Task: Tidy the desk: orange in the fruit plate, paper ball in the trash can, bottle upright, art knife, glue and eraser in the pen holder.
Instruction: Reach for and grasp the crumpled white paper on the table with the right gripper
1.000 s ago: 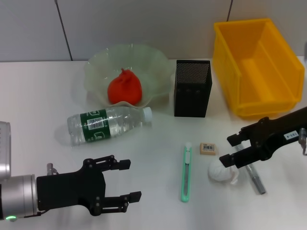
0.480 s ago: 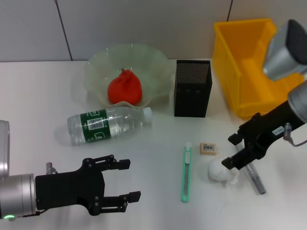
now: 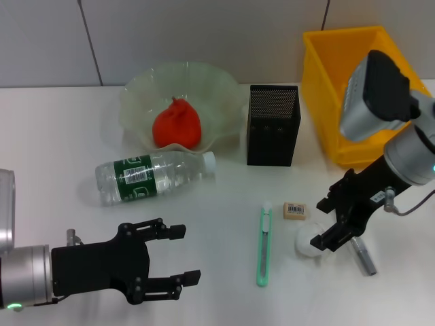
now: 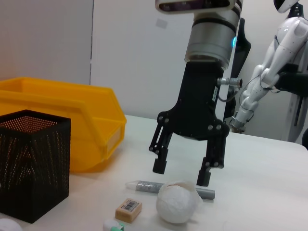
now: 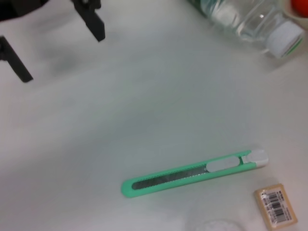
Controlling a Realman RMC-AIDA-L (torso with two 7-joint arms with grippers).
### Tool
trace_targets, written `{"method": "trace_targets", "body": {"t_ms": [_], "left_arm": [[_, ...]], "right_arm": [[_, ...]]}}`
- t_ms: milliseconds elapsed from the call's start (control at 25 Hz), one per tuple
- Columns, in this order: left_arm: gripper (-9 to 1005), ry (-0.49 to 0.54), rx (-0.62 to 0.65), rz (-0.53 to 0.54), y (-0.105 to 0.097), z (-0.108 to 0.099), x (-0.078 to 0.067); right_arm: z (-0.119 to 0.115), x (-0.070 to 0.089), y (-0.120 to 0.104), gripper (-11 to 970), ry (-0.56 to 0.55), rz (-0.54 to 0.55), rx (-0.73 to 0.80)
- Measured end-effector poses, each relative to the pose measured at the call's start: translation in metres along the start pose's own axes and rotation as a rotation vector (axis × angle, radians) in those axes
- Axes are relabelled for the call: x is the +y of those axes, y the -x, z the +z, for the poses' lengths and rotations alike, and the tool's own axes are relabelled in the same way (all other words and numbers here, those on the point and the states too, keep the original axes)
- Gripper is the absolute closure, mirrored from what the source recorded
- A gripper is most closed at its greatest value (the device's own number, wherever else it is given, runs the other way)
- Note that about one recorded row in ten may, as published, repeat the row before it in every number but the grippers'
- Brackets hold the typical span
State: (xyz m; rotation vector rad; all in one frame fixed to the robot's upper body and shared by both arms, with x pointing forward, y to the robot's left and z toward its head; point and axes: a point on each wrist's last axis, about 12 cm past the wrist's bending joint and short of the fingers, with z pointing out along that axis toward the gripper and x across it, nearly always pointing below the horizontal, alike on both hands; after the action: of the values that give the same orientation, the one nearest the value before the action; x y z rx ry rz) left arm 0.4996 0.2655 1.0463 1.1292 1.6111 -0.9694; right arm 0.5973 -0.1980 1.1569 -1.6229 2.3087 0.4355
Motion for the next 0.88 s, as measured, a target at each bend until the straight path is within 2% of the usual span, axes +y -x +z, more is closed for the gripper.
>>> {"method": "trace_targets", "body": {"t_ms": [520, 880], "left_arm": [[201, 0.0, 0.0, 0.0, 0.0, 0.0, 0.0], [201, 0.002, 0.002, 0.003, 0.001, 0.0, 0.001]], "right_arm": [[0.023, 0.002, 0.008, 279, -0.013, -0.051, 0.047], [0.029, 0.003, 0.008, 293, -0.016, -0.055, 0.057]]}}
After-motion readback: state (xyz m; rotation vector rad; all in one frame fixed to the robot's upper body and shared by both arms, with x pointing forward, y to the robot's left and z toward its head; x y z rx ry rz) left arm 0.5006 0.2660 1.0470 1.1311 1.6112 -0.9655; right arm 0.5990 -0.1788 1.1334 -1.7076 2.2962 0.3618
